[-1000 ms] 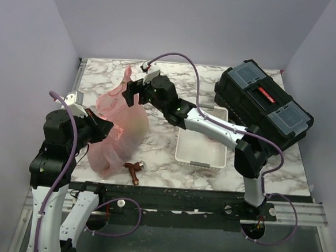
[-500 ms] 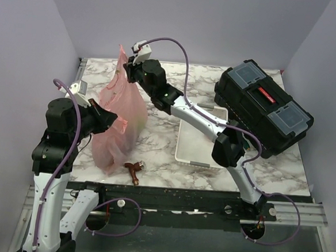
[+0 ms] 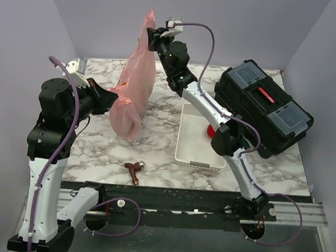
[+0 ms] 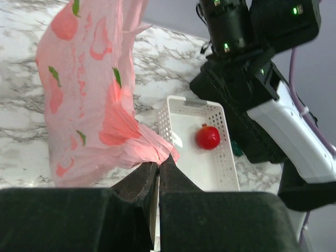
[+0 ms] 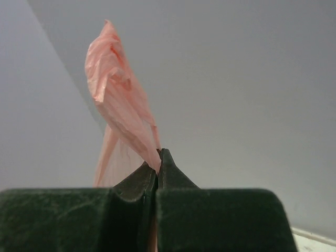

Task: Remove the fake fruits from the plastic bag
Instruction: Adjust the plastic bag at the center of the board.

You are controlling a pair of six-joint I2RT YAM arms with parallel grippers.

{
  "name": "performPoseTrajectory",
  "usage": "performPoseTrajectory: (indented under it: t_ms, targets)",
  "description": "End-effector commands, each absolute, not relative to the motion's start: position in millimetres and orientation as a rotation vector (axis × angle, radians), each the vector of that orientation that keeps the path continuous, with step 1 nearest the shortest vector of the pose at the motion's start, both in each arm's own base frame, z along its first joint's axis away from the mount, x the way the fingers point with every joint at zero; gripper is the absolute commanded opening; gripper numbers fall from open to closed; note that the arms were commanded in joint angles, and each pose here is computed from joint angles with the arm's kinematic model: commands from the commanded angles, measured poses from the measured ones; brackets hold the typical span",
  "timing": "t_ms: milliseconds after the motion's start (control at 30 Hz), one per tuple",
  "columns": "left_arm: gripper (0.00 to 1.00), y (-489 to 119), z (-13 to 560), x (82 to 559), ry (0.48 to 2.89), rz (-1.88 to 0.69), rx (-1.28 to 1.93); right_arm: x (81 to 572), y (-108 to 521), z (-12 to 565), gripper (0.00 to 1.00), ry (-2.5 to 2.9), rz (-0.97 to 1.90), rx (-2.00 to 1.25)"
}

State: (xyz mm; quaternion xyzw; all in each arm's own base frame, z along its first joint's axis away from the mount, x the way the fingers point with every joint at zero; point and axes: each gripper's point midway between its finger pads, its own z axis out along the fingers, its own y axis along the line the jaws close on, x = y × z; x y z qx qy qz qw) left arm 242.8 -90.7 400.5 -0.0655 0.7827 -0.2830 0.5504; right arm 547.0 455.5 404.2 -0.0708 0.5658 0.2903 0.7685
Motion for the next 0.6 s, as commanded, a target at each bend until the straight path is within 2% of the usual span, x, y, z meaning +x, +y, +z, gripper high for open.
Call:
performPoseTrajectory:
  t_ms: [0, 233, 300, 333, 500, 533, 567]
  targets:
    - [0.0, -122.0, 384.6, 230.4, 1.889, -0.836, -0.03, 569.8, 430.5, 409.6, 0.01, 1.191, 0.694, -0.036]
    - [0.0, -177.6, 298.9, 208.1, 2.104, -1.196, 0.027, 575.3, 436.4, 349.0, 0.01, 1.348, 0.671, -0.09]
    - [0.0, -187.0, 282.3, 204.5, 2.152, -1.228, 0.026, 573.4, 431.3, 336.1, 0.01, 1.405, 0.64, -0.092]
    - [0.0, -188.6, 276.7, 204.2, 2.164, -1.222, 0.022, 570.8, 427.8, 332.4, 0.05, 1.431, 0.625, -0.089]
    - [0.0, -186.8, 272.6, 208.1, 2.171, -1.188, 0.006, 551.4, 412.0, 318.6, 0.45, 1.585, 0.568, -0.128]
    - [0.0, -187.4, 276.3, 208.0, 2.163, -1.193, 0.013, 544.9, 410.3, 316.4, 0.56, 1.62, 0.569, -0.147]
    - [0.0, -187.6, 279.7, 208.3, 2.153, -1.196, 0.015, 538.9, 407.2, 310.0, 0.61, 1.672, 0.558, -0.162]
